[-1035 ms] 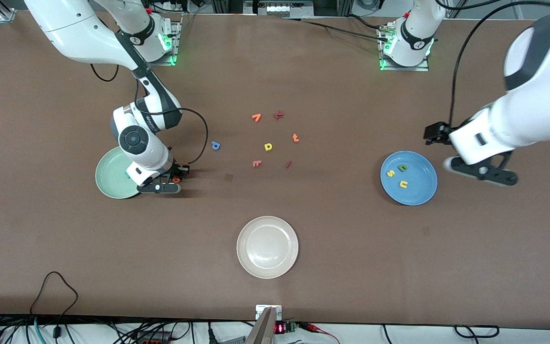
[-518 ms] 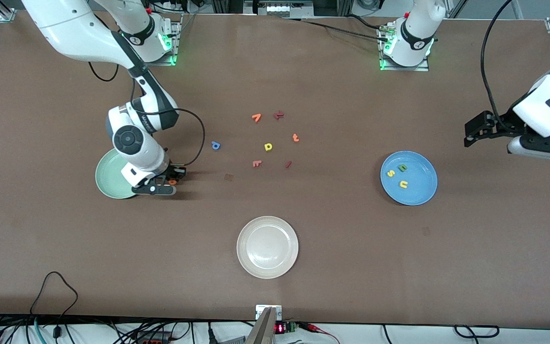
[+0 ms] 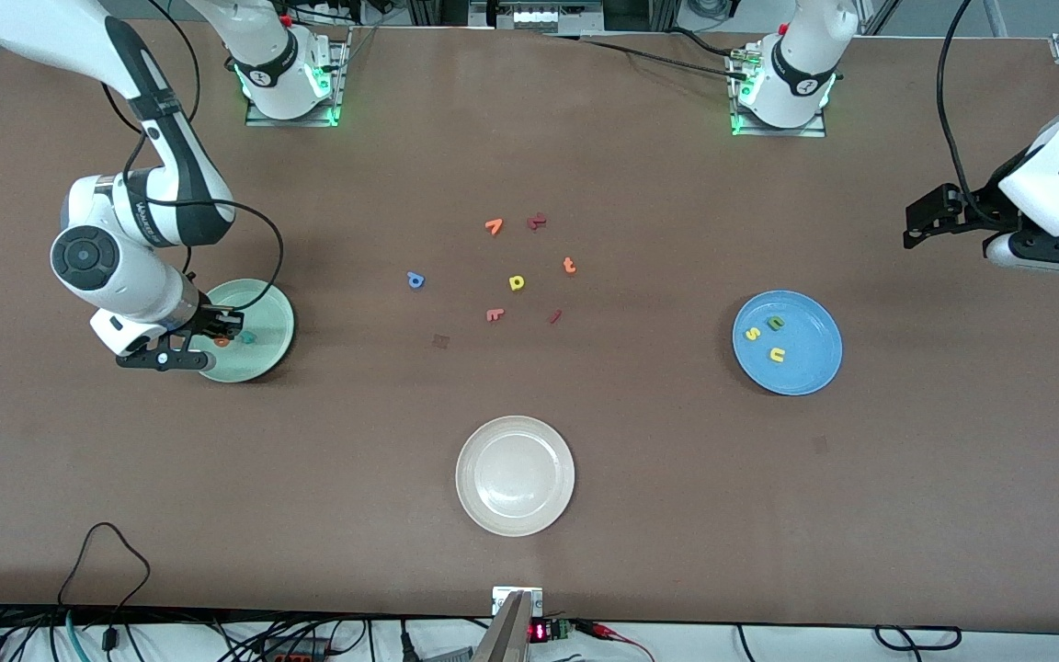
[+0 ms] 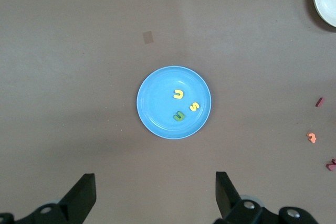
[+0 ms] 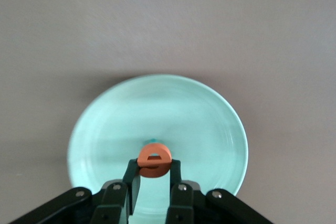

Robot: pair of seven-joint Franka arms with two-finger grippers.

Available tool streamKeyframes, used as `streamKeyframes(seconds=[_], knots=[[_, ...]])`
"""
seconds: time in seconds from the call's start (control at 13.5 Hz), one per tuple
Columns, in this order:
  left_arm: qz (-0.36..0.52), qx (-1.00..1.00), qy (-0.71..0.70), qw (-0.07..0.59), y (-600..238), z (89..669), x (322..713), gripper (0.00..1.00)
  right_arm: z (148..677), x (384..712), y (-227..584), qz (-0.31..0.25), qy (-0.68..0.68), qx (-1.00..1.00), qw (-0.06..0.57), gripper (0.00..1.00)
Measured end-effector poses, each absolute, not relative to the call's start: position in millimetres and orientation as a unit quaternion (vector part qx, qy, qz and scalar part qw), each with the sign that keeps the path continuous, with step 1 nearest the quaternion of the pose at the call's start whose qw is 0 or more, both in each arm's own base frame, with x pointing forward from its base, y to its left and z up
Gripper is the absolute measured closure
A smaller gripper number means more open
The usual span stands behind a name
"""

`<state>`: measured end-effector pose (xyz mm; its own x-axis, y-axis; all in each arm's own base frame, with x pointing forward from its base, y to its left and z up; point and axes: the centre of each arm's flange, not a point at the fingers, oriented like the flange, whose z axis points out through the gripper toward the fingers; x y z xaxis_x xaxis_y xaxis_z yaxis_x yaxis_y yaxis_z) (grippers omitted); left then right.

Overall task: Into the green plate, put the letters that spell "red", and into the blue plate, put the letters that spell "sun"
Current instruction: 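Place the orange e on the green plate with the right gripper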

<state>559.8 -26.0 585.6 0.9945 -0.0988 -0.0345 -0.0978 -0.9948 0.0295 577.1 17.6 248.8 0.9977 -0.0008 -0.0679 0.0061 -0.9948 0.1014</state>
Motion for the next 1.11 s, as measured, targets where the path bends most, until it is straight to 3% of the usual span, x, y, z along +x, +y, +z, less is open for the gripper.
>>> streamKeyframes(seconds=[0.15,0.22,0.44,0.74,1.11], knots=[[-0.020,0.998,-0.049,0.014,-26,585,559,0.00,218,567,21,-0.042,0.006,0.998,0.042,0.74],[-0.022,0.998,-0.049,0.014,-26,585,559,0.00,210,565,23,-0.045,0.007,0.998,0.039,0.67],[-0.024,0.998,-0.050,0.014,-26,585,558,0.00,218,569,24,-0.035,0.010,0.999,0.040,0.39],[-0.025,0.998,-0.051,0.014,-27,586,557,0.00,271,572,47,-0.014,0.037,0.998,0.047,0.00],[-0.028,0.998,-0.056,0.014,-33,587,555,0.00,324,537,185,-0.002,0.109,0.994,0.028,0.00]])
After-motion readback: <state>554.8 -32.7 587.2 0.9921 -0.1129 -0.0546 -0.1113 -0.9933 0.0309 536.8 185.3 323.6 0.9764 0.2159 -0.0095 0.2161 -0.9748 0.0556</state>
